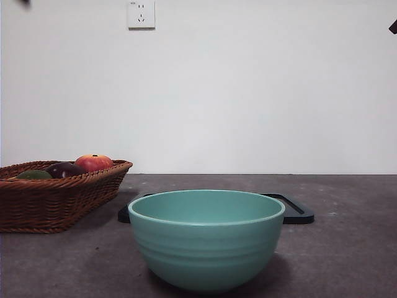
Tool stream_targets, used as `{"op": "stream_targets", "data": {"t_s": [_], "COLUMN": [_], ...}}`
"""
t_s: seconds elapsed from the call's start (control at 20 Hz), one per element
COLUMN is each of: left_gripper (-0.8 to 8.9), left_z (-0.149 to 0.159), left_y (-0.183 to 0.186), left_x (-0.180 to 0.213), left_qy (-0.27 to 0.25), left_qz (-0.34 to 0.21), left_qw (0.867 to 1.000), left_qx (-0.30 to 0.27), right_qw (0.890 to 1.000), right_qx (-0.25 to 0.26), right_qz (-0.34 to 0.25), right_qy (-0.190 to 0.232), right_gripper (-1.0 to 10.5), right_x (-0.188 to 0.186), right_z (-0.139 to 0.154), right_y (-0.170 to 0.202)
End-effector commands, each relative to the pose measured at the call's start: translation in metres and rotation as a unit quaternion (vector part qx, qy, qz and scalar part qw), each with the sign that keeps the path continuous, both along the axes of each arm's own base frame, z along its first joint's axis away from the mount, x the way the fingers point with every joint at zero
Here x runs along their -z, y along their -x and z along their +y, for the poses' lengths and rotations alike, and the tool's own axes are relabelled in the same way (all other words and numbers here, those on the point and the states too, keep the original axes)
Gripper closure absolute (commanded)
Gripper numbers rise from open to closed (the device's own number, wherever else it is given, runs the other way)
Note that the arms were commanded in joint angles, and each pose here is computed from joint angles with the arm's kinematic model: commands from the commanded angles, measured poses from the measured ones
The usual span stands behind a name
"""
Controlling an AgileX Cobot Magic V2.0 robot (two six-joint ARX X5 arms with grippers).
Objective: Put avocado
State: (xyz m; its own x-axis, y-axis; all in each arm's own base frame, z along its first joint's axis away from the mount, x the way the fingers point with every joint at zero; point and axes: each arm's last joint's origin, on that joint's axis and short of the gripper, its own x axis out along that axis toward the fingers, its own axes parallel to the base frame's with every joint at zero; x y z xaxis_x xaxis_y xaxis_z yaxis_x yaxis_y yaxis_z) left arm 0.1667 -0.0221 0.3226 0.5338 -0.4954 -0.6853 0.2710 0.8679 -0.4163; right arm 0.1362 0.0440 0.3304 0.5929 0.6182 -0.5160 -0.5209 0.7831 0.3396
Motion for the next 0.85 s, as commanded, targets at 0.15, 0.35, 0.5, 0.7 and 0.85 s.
{"op": "stream_targets", "data": {"t_s": [0.15, 0.35, 0.5, 0.7, 0.85], "left_gripper": [2.34, 2.35, 2.35, 2.61, 2.62], "left_z": [0.0, -0.004, -0.007, -0.016, -0.025], "left_y": [-0.053, -0.095, -0.117, -0.139, -0.145], "left_x": [0.032, 0.067, 0.088, 0.104, 0.112], "left_qy": [-0.059, -0.054, -0.055, -0.069, -0.074], "left_qz": [0.073, 0.106, 0.136, 0.159, 0.179], "left_qw": [0.995, 0.992, 0.988, 0.984, 0.98], "left_qx": [-0.041, -0.048, -0.049, -0.047, -0.045], "right_qw": [1.0, 1.0, 1.0, 1.0, 1.0], "right_qx": [-0.004, -0.003, -0.003, -0.003, -0.003], "right_qz": [-0.019, -0.024, -0.024, -0.025, -0.024], "right_qy": [-0.003, -0.004, -0.004, -0.004, -0.004], "right_gripper": [3.7, 3.7, 3.7, 3.7, 3.7], "right_x": [-0.007, -0.007, -0.007, -0.007, -0.007], "right_z": [0.001, 0.001, 0.001, 0.001, 0.001], "right_y": [-0.001, -0.002, -0.002, -0.002, -0.002]}}
